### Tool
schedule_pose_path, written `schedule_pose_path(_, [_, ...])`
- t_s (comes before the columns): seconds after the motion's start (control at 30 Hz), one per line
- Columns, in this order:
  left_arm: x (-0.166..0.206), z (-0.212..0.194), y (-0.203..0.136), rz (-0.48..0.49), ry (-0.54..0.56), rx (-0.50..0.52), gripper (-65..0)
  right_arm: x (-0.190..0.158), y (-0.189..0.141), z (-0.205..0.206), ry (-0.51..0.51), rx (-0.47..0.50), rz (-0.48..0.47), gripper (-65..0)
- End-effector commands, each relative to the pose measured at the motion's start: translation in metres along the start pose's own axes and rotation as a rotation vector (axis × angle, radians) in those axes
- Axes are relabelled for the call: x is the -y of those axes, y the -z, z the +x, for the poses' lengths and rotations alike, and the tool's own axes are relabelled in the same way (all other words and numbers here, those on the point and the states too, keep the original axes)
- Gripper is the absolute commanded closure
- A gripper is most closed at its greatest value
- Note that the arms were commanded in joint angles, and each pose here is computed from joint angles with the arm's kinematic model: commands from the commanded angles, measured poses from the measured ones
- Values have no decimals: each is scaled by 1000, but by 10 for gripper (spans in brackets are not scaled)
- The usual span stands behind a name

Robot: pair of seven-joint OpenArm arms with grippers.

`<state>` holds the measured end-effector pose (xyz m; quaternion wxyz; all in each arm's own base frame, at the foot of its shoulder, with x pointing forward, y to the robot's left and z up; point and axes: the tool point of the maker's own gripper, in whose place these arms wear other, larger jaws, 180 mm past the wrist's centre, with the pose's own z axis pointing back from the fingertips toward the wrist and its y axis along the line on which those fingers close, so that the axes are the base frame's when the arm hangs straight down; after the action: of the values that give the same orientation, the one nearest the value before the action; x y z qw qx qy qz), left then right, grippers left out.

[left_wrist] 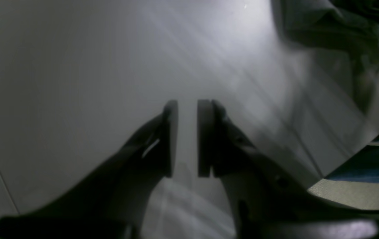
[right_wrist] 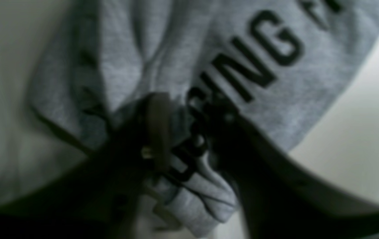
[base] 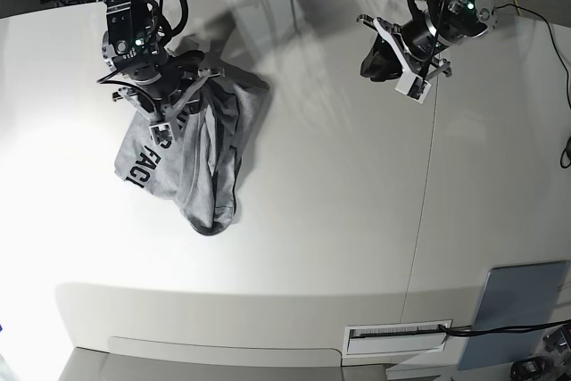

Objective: Fold the T-shirt properly
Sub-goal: 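Regrasp the bundle's edge with the right gripper and tuck it under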

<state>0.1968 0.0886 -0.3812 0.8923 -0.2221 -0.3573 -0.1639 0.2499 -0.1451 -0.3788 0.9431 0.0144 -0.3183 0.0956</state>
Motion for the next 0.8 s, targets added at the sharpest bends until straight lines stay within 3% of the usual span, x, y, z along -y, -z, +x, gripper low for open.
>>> schedule_pose_path(0.0, [1, 10, -3, -8, 8, 39, -92, 3, -3, 15, -4, 62, -6, -66])
schedule_pose_path(0.07, [1, 10, -3, -8, 8, 40, -92, 1, -4, 23, 1, 102, -2, 0])
schedule_pose_path(0.2, [1, 10, -3, -8, 8, 40, -92, -3, -12, 55, -2, 236, 4, 0])
schedule_pose_path(0.43, [1, 10, -3, -8, 8, 40, -92, -9, -18, 97, -16, 336, 38, 0])
schedule_pose_path(0.53, [1, 10, -3, -8, 8, 40, -92, -24, -16, 101, -68, 321, 66, 0])
schedule_pose_path(0.63, [1, 10, -3, -7, 8, 39, -92, -25, -11, 89, -131, 256, 28, 0])
schedule_pose_path(0.67, [1, 10, -3, -7, 8, 39, -92, -22, -10, 85, -147, 232, 8, -7])
schedule_pose_path(0.77, [1, 10, -3, -8, 8, 39, -92, -15, -11, 80, -167, 210, -33, -156])
